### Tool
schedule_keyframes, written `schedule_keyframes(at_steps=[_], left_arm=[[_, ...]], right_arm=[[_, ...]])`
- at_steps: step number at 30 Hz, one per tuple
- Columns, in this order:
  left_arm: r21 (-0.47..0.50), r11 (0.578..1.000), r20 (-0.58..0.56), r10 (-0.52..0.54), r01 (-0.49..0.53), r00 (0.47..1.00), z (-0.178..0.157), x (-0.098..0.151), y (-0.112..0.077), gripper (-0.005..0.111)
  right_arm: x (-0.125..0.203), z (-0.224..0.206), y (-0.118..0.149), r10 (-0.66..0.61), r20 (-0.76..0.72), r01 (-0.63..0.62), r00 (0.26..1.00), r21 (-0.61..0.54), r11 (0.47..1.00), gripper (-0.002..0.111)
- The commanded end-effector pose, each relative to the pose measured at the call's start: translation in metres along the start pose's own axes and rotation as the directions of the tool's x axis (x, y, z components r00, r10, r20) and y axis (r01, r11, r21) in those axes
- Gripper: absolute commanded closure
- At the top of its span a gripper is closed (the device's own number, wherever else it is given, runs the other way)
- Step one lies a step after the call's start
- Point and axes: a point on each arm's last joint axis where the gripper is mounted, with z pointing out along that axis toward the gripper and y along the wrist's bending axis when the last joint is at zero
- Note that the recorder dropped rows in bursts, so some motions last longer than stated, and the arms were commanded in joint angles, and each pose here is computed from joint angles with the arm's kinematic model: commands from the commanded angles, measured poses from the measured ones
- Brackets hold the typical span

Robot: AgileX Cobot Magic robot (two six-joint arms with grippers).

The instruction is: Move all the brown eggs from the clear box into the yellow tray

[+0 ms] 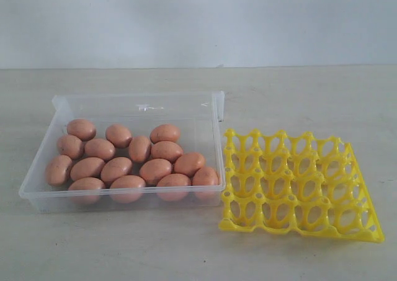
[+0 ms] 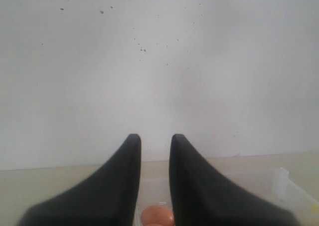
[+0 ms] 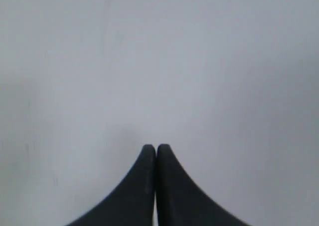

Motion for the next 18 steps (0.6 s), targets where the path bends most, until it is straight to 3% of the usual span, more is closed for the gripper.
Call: schedule_keyframes(at_steps=[1,2,3,5,6,7,8,9,10,11,12,14,16,18], left_arm=[[0.005,1.0,0.019,-0.016,0.016,1.0,0.0,-0.002,0.0,0.085],[0.005,1.0,0.019,-0.016,0.016,1.0,0.0,-0.002,0.0,0.085],[0.005,1.0,0.019,-0.016,0.016,1.0,0.0,-0.002,0.0,0.085],[0.005,1.0,0.019,-0.016,0.016,1.0,0.0,-0.002,0.0,0.085],[0.005,1.0,0.019,-0.016,0.016,1.0,0.0,-0.002,0.0,0.085],[0.005,1.0,0.019,-0.016,0.016,1.0,0.0,-0.002,0.0,0.085],[0.005,1.0,0.019,-0.016,0.016,1.0,0.0,-0.002,0.0,0.085],[0.005,1.0,0.019,-0.016,0.016,1.0,0.0,-0.002,0.0,0.085],[0.005,1.0,0.019,-0.016,0.016,1.0,0.0,-0.002,0.0,0.085],[0.005,1.0,0.019,-0.016,0.016,1.0,0.0,-0.002,0.0,0.085],[0.005,1.0,0.019,-0.016,0.016,1.0,0.0,-0.002,0.0,0.085],[0.005,1.0,0.019,-0.016,0.016,1.0,0.0,-0.002,0.0,0.085],[0.005,1.0,0.019,-0.016,0.016,1.0,0.0,-0.002,0.0,0.085],[0.005,1.0,0.019,-0.016,0.016,1.0,0.0,-0.002,0.0,0.085]], right_arm=[[0.07,0.103,-0.04,-0.301,-0.484,0.367,0.822,0.045,0.929,0.109],[0.098,0.123,-0.063,-0.288,-0.608,0.47,0.74,0.161,0.868,0.109],[0.11,0.127,-0.072,-0.244,-0.661,0.49,0.71,0.215,0.845,0.109],[0.144,0.13,-0.087,-0.112,-0.814,0.53,0.57,0.261,0.807,0.109],[0.168,0.124,-0.092,-0.06,-0.92,0.574,0.386,0.189,0.797,0.109],[0.181,0.118,-0.092,-0.037,-0.973,0.581,0.23,0.106,0.807,0.109],[0.193,0.115,-0.083,-0.014,-0.994,0.474,0.107,0.038,0.88,0.109],[0.196,0.115,-0.071,-0.064,-0.997,0.343,0.032,-0.049,0.938,0.109],[0.194,0.118,-0.051,-0.185,-0.983,0.114,0.016,-0.182,0.977,0.109],[0.188,0.122,-0.03,-0.23,-0.97,-0.095,0.081,-0.237,0.967,0.109],[0.178,0.13,-0.009,-0.256,-0.952,-0.284,0.165,-0.295,0.912,0.109],[0.171,0.14,0.013,-0.27,-0.939,-0.398,0.212,-0.335,0.854,0.109],[0.176,0.148,0.035,-0.35,-0.917,-0.436,0.191,-0.399,0.807,0.109],[0.187,0.159,0.063,-0.433,-0.875,-0.449,0.218,-0.484,0.752,0.109]])
